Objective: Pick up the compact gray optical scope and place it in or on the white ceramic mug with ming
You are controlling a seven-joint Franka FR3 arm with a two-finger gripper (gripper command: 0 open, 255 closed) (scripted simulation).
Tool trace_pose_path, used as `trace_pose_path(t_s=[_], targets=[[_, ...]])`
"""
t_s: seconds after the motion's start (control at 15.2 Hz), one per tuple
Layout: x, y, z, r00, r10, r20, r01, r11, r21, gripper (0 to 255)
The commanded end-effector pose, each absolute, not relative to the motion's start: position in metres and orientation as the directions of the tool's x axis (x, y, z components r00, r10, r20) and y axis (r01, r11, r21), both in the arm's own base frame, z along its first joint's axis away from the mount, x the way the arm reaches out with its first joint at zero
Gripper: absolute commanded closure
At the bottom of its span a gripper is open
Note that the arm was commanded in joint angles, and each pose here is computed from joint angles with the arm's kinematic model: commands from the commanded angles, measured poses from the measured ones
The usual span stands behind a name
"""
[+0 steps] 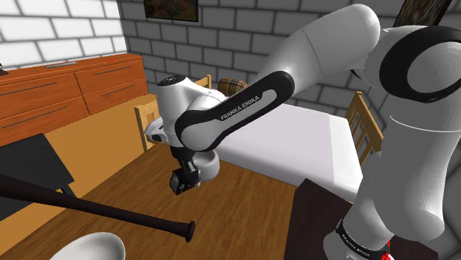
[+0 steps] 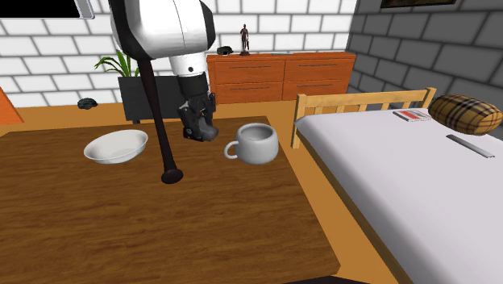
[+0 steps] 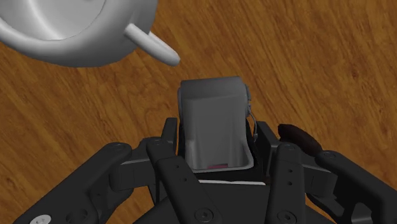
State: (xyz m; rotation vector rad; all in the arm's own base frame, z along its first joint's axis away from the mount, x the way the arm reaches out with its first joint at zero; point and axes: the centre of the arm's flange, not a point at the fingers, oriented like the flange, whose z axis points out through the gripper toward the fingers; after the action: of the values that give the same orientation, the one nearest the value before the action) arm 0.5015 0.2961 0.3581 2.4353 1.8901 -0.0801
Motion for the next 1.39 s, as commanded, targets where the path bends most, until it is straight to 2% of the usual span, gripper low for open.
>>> trace_pose_path(t_s=[0.0,0.53,1.32], targets=[[0.501,0.295,0.368,0.248,0.966,-0.077,0.969,-0.248,0.014,255],[0.501,0.295,0.406,0.248,0.966,-0.077,0.969,-0.248,0.014,255],[0.595,0.16,0.405,0.248,0.966,-0.077,0.969,-0.248,0.014,255]])
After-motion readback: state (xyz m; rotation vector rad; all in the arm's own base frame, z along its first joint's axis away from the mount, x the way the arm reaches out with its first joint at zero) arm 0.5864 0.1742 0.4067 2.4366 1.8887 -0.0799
